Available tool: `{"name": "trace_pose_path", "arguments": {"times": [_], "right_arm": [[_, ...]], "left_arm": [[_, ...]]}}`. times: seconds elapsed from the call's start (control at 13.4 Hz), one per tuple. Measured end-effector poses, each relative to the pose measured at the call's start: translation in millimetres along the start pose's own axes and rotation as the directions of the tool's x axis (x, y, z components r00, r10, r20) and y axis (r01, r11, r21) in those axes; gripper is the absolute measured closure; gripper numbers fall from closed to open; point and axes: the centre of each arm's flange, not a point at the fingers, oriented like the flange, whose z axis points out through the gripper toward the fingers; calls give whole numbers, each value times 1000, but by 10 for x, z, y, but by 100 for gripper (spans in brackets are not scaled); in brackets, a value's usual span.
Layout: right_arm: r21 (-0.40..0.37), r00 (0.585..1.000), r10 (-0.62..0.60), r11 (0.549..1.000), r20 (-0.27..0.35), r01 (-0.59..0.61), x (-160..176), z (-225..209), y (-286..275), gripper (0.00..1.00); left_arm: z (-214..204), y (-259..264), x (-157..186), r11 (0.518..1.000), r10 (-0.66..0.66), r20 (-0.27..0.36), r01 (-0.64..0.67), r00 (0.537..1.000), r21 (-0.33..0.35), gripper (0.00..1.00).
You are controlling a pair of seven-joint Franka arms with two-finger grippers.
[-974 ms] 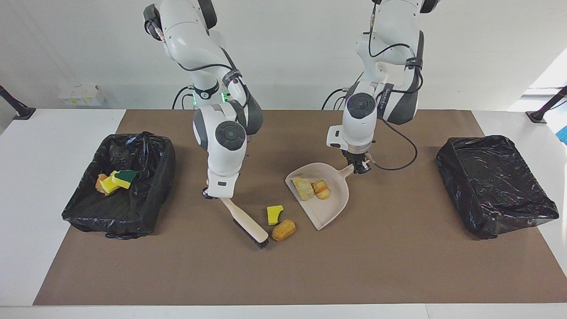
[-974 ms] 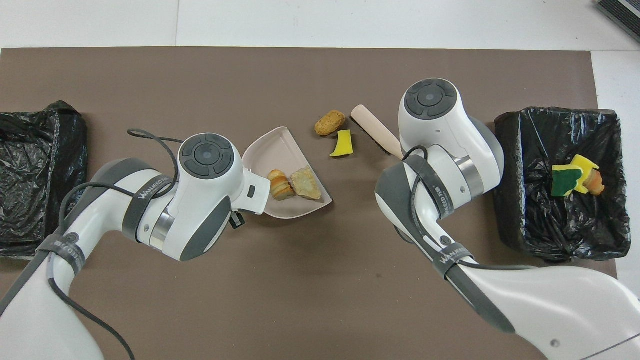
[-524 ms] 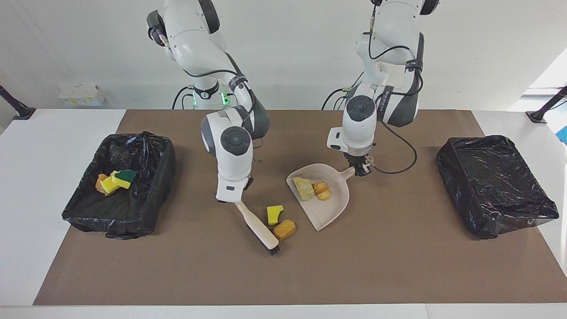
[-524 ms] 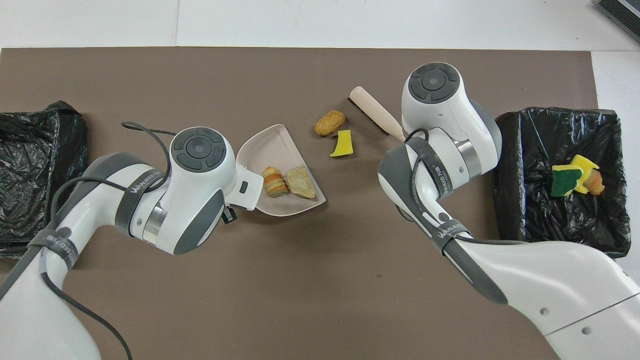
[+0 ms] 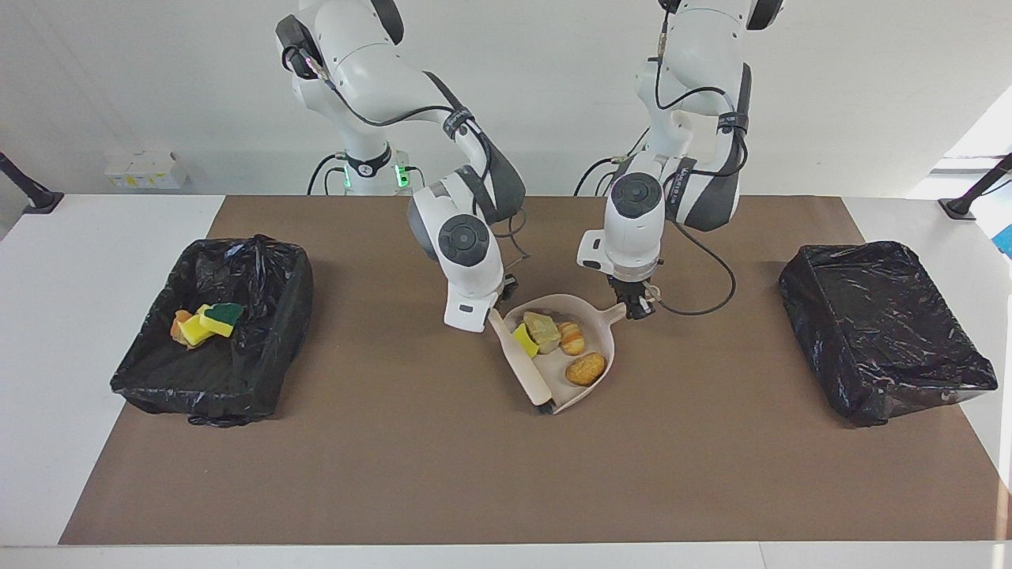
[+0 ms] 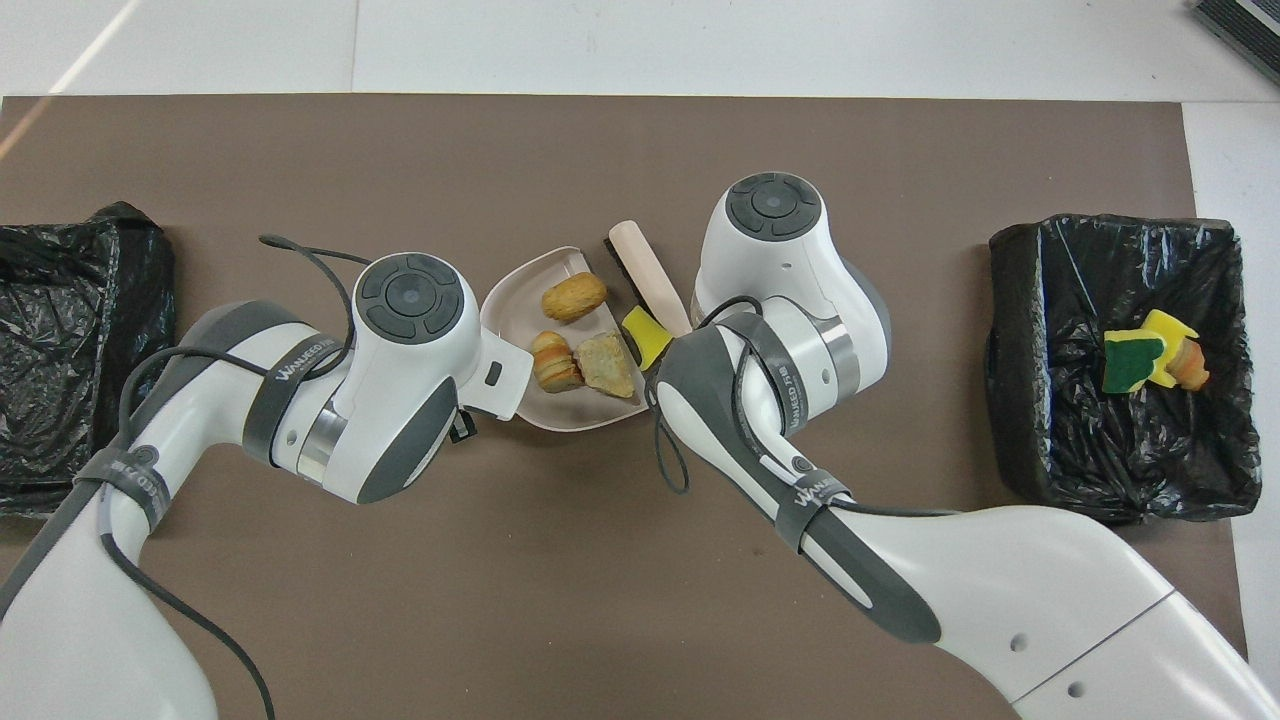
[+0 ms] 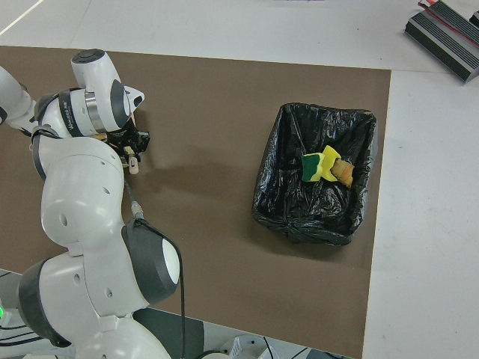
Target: Sweep and dump trash in bin
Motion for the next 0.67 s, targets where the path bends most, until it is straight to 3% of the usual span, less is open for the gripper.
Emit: {"name": "trace_pose_path", "arguments": {"times": [0.3,0.67], "right_arm": [[1,994,108,994,-19,-108,-94,-237,-97,74],[-20,958,288,958,4,-288,-694,-1193,332,74]], "left_arm": [[25,-8,112,999,19,-48,-17,999,33,67],[94,-108,155,999,40,-150,-38,988,15,67]]}}
